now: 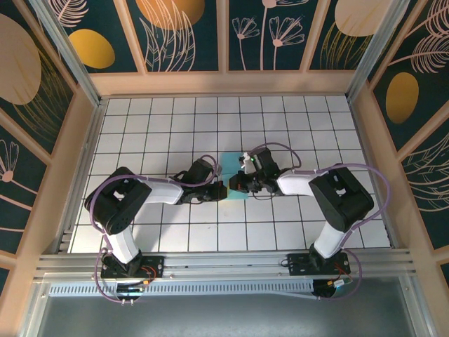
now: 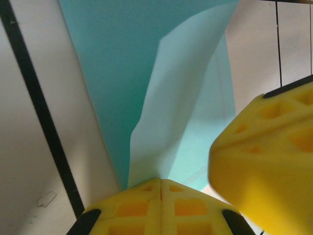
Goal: Fold a paper plane with a square sheet of paper (fold left side to right side)
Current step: Fold the triangle a second time at the center of the table.
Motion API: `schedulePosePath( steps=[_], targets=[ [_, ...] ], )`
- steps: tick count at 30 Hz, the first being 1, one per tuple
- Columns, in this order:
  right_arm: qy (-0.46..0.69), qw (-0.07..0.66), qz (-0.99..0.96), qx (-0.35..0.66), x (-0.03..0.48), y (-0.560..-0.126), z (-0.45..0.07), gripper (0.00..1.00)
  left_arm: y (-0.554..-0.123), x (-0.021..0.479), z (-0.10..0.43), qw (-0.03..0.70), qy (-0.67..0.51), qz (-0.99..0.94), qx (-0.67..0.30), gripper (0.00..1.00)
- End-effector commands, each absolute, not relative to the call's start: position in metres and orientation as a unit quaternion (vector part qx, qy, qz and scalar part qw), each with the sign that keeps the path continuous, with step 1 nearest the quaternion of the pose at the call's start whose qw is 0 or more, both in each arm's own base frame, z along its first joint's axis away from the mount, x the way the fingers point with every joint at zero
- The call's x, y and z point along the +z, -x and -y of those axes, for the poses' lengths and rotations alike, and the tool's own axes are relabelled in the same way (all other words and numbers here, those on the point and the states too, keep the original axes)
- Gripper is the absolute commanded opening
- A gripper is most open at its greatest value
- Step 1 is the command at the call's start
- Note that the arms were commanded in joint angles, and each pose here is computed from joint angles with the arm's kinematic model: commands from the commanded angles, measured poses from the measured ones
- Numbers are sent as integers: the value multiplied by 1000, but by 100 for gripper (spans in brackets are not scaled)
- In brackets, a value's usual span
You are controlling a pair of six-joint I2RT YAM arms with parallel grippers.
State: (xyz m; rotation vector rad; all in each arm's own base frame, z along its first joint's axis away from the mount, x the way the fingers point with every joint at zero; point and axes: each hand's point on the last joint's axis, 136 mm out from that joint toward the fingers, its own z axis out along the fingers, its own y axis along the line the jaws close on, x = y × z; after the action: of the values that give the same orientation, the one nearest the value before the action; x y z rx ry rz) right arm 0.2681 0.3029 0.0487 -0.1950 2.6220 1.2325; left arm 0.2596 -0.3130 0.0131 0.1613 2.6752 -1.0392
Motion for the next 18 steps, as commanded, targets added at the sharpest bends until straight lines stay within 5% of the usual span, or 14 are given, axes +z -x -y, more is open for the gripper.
schedulePosePath(
  steps=[1, 18],
  targets=[
    [60, 123, -895, 424, 45, -271, -306, 0, -245, -18, 297, 100, -55, -945, -305, 0],
    [44, 99, -916, 387, 15, -275, -299, 0, -243, -21, 295, 96, -50, -948, -300, 0]
  ],
)
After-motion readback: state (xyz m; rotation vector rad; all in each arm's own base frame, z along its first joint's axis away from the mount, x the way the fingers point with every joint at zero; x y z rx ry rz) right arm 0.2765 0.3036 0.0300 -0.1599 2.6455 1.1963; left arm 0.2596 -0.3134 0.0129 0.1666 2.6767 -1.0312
